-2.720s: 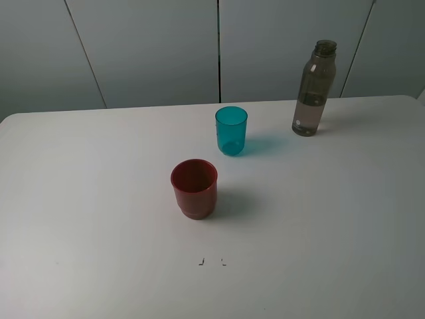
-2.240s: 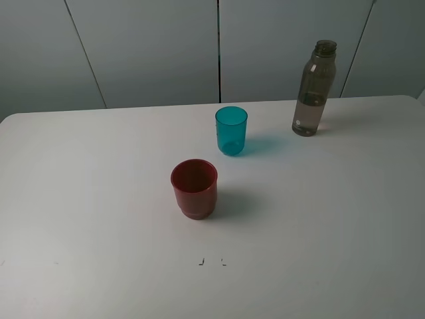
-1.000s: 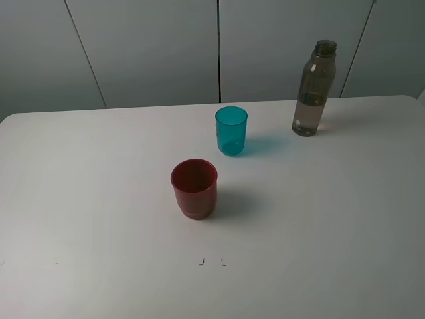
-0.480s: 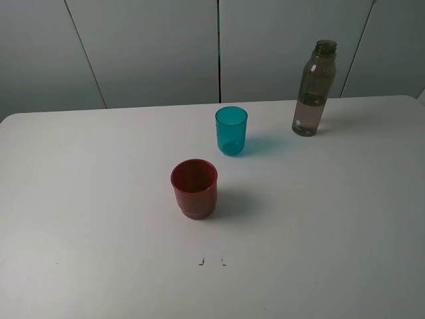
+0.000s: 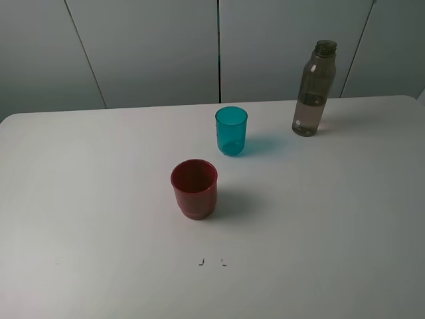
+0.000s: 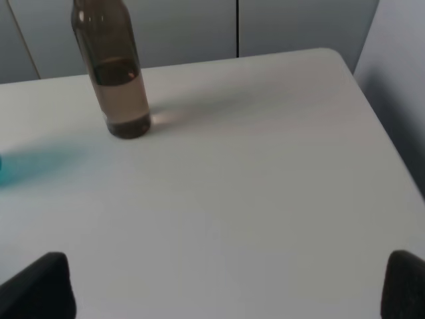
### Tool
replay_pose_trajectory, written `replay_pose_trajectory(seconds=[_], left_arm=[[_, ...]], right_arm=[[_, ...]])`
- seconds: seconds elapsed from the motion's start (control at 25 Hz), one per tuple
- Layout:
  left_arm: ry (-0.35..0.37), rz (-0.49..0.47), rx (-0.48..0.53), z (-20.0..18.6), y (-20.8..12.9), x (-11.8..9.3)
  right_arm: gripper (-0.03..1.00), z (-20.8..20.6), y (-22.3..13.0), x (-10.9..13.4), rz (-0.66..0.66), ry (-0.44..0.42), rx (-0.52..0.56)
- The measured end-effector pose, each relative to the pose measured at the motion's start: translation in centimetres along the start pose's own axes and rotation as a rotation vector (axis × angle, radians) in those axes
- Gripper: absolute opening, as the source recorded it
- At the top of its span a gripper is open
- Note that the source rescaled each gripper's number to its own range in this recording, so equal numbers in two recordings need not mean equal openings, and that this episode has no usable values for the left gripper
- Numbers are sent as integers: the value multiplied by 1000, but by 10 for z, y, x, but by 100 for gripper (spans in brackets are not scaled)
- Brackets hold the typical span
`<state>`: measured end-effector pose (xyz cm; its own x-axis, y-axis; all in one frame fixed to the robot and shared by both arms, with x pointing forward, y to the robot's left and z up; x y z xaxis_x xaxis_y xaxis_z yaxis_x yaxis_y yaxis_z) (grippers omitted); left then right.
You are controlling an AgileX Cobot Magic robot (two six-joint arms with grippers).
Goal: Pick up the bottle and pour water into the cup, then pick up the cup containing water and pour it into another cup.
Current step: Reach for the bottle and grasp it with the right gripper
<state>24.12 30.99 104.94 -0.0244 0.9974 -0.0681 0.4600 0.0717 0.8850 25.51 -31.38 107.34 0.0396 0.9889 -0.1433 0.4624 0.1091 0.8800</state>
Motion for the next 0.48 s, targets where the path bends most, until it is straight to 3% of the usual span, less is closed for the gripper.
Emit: replay_pose_trajectory(seconds=[0.16,0.48], left_arm=[[0,0,0,0,0,0],[0,0,0,0,0,0]], right_arm=[[100,16,33,2,-73,12,-22],[100,100,60,28,-164,159,-36]])
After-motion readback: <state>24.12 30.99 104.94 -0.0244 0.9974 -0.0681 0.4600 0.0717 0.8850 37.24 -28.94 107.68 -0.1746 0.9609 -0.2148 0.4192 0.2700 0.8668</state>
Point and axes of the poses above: a point on each arm's last joint axis where the gripper is mounted, z pointing out along that axis toward the gripper, x along the wrist's bending axis when the last joint is at zero, y = z × x, the point moved 1 cm from there along z, pointing out along that axis toward the gripper, and after that the axes turned 10 degrees about -z, right-handed, at the moved point
